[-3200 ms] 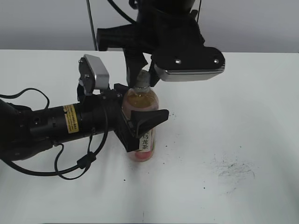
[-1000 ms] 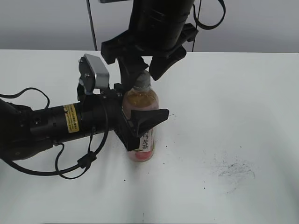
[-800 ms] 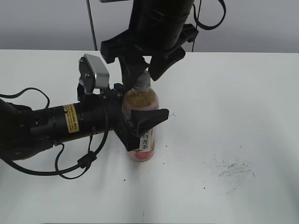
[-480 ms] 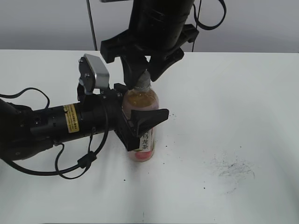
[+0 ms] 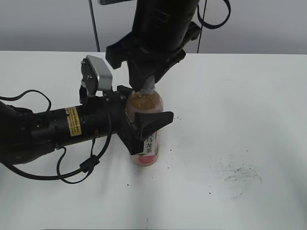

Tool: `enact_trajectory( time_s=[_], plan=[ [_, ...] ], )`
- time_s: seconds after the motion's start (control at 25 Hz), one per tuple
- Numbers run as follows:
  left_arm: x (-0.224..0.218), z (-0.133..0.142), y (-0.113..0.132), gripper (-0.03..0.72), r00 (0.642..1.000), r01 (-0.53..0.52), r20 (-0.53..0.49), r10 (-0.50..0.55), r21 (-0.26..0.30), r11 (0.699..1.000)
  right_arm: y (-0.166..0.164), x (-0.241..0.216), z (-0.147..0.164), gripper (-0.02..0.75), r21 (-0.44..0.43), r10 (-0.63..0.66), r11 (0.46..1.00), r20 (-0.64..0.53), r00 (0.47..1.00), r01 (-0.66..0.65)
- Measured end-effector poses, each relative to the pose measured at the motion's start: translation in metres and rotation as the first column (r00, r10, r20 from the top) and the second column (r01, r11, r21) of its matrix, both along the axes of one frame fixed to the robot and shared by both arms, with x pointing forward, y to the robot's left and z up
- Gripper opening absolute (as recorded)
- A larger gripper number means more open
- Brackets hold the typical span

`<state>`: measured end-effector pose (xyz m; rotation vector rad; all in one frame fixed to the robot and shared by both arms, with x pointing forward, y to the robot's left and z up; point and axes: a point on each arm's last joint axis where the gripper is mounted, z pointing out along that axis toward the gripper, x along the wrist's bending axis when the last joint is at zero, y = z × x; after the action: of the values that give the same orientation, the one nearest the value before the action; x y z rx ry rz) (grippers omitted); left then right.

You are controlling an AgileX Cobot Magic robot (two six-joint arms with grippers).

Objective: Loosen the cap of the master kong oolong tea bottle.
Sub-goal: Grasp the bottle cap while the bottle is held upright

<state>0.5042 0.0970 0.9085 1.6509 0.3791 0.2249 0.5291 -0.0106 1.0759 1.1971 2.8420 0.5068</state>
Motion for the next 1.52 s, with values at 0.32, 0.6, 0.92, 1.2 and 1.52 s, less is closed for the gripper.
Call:
enact_trajectory(
  time_s=[0.32, 0.6, 0.92, 1.2, 1.52],
  plan=[
    [-0.0001, 0.0000, 0.0000, 0.447, 1.000, 0.001, 0.000, -0.001, 0.000, 1.000, -0.0001, 0.0001, 0.0000, 0.279, -0.120, 0.515, 0.857, 0.135, 0.847, -0.502],
    [-0.0003, -0.0001, -0.0001, 0.447, 1.000, 0.004, 0.003, -0.004, 0.002, 1.000, -0.0002, -0.0001, -0.0001, 0.279, -0.272, 0.864, 0.503, 0.182, 0.469, -0.820],
    [-0.0005, -0.0001, -0.0002, 0.447, 1.000, 0.006, 0.006, -0.006, 0.004, 1.000, -0.0001, -0.0005, -0.0001, 0.279, -0.464, 0.973, -0.122, 0.120, -0.198, -0.877],
    [-0.0001, 0.0000, -0.0002, 0.447, 1.000, 0.004, 0.004, -0.004, 0.003, 1.000, -0.0002, -0.0004, 0.0005, 0.279, -0.559, 0.769, -0.532, -0.005, -0.640, -0.636],
    [0.0002, -0.0001, 0.0000, 0.447, 1.000, -0.001, -0.001, 0.001, 0.002, 1.000, 0.0000, 0.0001, 0.0006, 0.279, -0.582, 0.447, -0.759, -0.143, -0.883, -0.290]
  ],
)
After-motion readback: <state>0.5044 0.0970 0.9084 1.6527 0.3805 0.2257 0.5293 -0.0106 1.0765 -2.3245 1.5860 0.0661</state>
